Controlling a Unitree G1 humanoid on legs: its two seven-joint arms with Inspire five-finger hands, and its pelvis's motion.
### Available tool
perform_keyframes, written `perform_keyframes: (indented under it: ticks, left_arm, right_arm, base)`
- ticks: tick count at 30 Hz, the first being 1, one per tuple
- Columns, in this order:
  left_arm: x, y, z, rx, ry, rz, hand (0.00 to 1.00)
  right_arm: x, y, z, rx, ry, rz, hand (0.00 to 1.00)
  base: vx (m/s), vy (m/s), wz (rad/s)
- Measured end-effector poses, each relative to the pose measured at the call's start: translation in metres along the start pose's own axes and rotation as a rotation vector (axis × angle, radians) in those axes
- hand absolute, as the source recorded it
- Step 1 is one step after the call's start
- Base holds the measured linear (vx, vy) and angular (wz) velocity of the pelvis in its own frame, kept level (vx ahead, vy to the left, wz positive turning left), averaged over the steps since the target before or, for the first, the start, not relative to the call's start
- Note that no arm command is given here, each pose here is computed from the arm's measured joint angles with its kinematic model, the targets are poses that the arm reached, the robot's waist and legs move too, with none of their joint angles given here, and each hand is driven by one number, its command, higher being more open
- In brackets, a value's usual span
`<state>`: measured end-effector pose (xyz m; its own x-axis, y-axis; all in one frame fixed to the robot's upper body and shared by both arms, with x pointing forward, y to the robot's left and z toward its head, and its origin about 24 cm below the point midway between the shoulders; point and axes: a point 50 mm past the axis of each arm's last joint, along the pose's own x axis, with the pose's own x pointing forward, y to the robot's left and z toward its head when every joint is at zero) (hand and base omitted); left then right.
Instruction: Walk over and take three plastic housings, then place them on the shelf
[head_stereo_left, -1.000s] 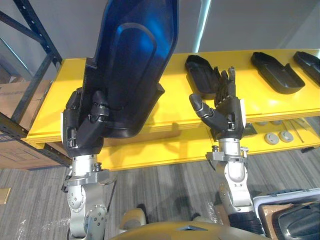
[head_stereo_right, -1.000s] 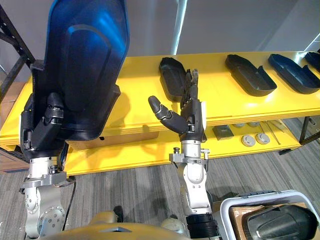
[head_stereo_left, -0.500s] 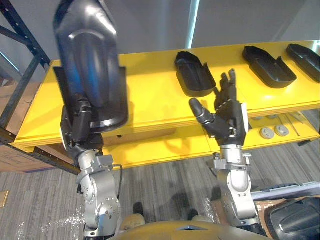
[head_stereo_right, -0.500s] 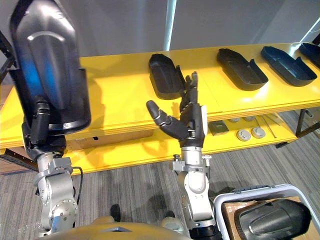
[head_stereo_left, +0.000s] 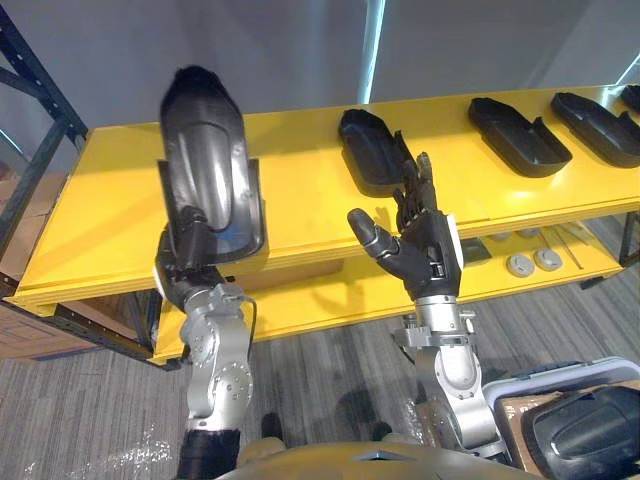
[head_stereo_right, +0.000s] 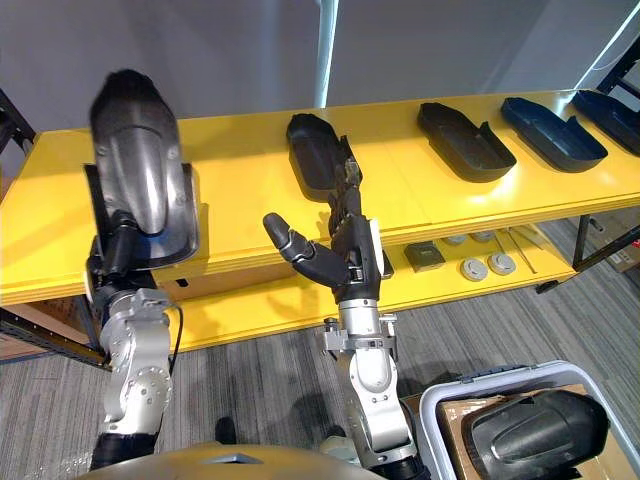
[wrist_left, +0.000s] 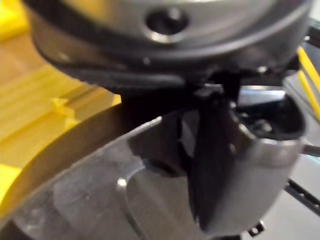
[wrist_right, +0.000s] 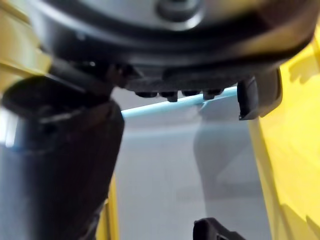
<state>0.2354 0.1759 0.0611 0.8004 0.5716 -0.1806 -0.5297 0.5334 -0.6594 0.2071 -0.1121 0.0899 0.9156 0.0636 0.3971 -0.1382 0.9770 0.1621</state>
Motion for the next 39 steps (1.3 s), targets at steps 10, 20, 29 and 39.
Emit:
perform_keyframes:
  ticks: [10,20,29,39]
  left_arm:
    - [0.029,-0.014,-0.007,0.018,0.019,0.053,0.0]
    - [0.054,-0.016,0.001,-0.054,-0.004,0.176,0.0]
    - [0.07,-0.024,0.0,-0.099,0.026,0.202,0.0]
    - [0.09,-0.061,0.021,-0.074,-0.017,0.08,1.0]
  right_arm:
    - [0.006,0.003,-0.002,-0.026,0.002,0.076,1.0]
    - [0.005,0.005,-0.003,-0.022,0.013,0.09,1.0]
    - [0.011,0.013,-0.003,-0.019,0.022,0.127,1.0]
    - [0.031,0.01,0.014,-0.051,-0.078,0.143,1.0]
  base:
    - [-0.02,0.0,-0.03]
    - [-0.01,0.002,-0.06]
    - [-0.03,0.004,-0.01]
    - [-0.1,-0.01,0.05]
